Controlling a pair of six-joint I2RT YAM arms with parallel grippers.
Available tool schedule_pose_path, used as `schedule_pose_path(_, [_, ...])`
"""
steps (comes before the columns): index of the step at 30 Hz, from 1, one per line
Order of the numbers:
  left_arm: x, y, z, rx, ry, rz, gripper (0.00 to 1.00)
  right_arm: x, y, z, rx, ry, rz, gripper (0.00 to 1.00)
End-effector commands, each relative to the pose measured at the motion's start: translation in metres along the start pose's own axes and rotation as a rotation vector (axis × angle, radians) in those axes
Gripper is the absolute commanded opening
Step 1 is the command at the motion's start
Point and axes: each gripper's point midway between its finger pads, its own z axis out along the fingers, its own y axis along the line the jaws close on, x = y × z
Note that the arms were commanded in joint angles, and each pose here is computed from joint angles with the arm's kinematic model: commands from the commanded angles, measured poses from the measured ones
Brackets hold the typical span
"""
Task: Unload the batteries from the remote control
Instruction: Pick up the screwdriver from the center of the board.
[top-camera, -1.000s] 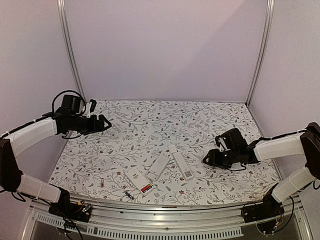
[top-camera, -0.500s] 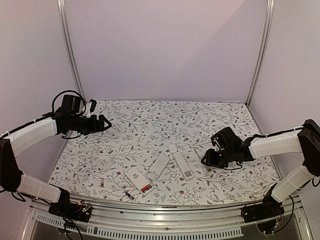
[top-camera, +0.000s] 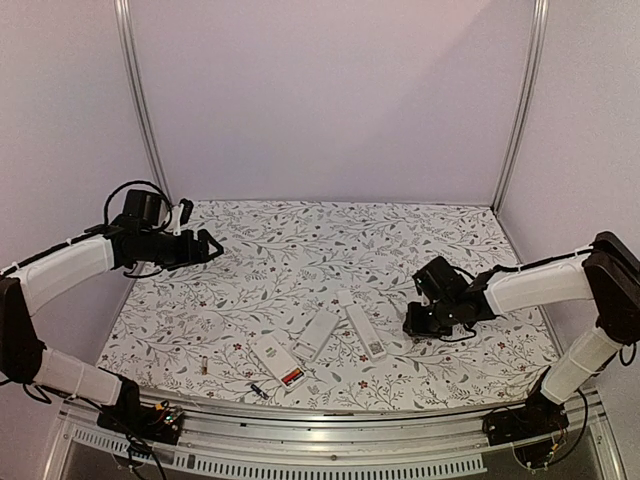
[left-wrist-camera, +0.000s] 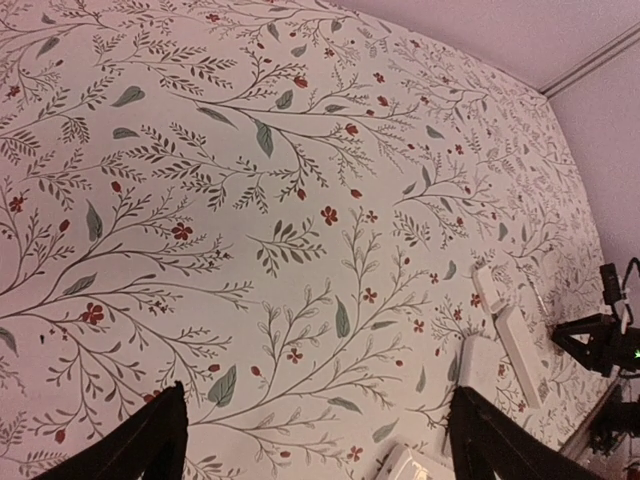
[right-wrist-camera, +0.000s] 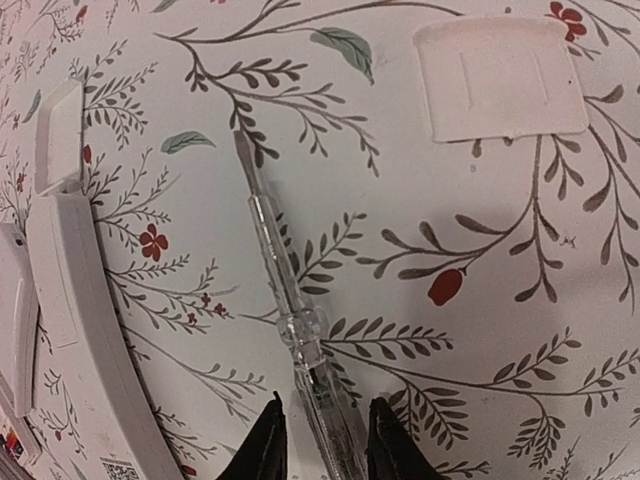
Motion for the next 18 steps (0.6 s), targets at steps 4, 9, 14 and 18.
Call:
schedule_pose_path(4, [0.0095,0.0051,0.0046,0.001,0.029,-0.011,0.90,0.0007,-0.0064,0.0050,0.067,0.004,-0.021,0.23])
schedule_pose_path(9, [0.0101,0.0054,0.0050,0.001,0.032,-0.012,0.90,0.0020,-0.0050,0.0067,0.086,0.007,-0.040,0.21])
schedule_pose_path(14, [0.0098,0.0050,0.0045,0.001,0.032,-0.010,0.90,0.0055,-0.0052,0.0103,0.103,0.020,-0.054,0.18])
schedule_pose_path(18, [0.0093,0.0041,0.0037,0.003,0.028,-0.009,0.90,0.0062,-0.0055,0.0113,0.117,0.013,-0.056,0.11])
